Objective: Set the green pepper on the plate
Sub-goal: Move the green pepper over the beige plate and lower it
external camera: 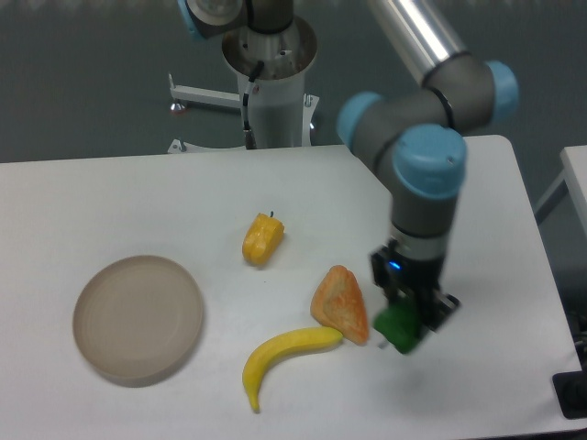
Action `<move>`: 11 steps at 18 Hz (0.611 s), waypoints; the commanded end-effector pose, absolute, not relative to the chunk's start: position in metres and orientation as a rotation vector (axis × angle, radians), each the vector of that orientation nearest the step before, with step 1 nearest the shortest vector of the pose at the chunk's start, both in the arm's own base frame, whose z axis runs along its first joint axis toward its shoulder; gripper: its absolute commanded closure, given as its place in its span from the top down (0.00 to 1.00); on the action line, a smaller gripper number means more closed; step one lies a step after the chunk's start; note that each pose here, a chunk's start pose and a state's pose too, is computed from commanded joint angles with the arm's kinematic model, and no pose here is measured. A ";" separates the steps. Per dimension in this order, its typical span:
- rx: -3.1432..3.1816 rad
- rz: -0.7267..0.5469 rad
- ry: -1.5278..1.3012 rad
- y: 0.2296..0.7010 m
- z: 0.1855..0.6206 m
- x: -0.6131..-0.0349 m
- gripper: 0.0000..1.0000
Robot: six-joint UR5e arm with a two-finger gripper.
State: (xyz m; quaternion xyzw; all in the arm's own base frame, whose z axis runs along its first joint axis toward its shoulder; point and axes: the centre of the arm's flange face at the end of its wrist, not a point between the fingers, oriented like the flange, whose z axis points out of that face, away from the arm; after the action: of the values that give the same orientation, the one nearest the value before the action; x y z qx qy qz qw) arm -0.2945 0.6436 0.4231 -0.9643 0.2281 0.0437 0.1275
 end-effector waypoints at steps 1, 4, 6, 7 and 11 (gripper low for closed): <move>-2.808 0.088 0.625 0.645 0.421 -0.273 0.33; -2.827 0.024 0.518 0.652 0.423 -0.204 0.33; -2.840 -0.027 0.434 0.662 0.419 -0.163 0.33; -2.841 -0.041 0.408 0.668 0.416 -0.148 0.33; -2.791 -0.068 0.379 0.699 0.382 -0.095 0.33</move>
State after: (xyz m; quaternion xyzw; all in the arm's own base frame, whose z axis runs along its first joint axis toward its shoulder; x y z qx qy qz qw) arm -0.0952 0.6991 0.3818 -0.9777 0.1327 -0.0238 0.1611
